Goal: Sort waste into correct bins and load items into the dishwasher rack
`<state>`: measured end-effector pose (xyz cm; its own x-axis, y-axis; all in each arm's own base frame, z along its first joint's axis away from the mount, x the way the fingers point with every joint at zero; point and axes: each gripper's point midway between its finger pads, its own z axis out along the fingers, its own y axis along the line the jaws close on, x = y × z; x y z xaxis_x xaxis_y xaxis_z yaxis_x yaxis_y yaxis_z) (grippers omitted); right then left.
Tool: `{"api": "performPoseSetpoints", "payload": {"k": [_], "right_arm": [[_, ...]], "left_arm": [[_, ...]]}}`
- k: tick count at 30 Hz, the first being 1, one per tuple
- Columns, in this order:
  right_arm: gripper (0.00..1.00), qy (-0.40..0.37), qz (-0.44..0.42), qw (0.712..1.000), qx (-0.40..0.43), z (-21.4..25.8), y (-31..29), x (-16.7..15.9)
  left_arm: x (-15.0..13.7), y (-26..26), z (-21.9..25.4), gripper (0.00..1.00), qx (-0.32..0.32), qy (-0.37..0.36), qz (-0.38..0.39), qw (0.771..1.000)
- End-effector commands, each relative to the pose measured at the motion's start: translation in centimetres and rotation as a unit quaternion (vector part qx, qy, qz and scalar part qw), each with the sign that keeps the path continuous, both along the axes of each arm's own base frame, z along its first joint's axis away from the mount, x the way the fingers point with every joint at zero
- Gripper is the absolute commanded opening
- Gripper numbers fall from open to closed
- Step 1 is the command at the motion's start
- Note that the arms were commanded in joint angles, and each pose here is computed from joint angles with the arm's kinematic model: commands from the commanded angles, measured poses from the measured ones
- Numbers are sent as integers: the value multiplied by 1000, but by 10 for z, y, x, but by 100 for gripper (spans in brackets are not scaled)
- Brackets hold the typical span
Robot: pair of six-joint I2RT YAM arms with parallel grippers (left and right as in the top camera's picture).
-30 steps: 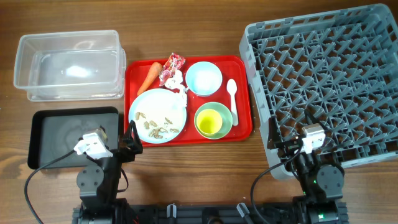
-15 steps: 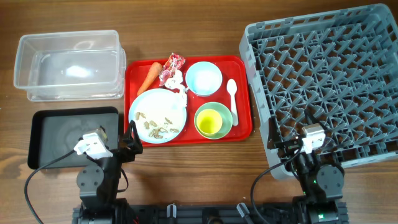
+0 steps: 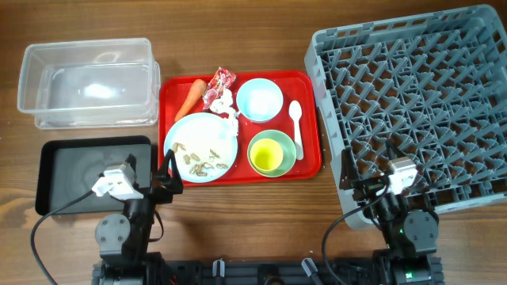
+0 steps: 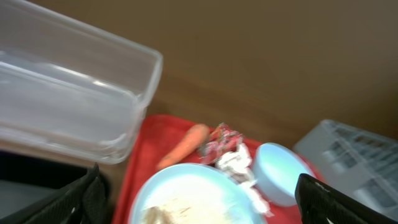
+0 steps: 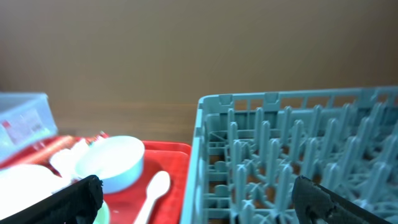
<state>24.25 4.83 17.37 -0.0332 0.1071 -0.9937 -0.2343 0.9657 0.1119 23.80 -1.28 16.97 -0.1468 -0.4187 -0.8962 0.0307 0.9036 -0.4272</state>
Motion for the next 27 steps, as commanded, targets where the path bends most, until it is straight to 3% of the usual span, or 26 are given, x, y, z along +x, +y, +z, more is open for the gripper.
{"api": "performPoseSetpoints", "payload": {"k": [1, 6, 11, 15, 20, 27], "right_arm": [[100, 23, 22, 992, 119, 6, 7, -2], [100, -17, 52, 992, 110, 56, 15, -15], [100, -2, 50, 994, 97, 105, 14, -22], [100, 94, 40, 990, 94, 113, 15, -12], [100, 256, 23, 963, 82, 104, 17, 7], [100, 391, 16, 917, 76, 89, 23, 39]], "left_arm": [[0, -13, 17, 100, -76, -28, -31, 996], [-5, -19, 62, 100, -83, -80, -52, 992], [1, -32, 91, 100, -87, -18, -86, 992], [18, -46, 100, 100, -89, 92, -126, 984], [37, -60, 105, 100, -101, 252, -160, 949], [62, -78, 97, 100, -137, 356, -200, 903]]}}
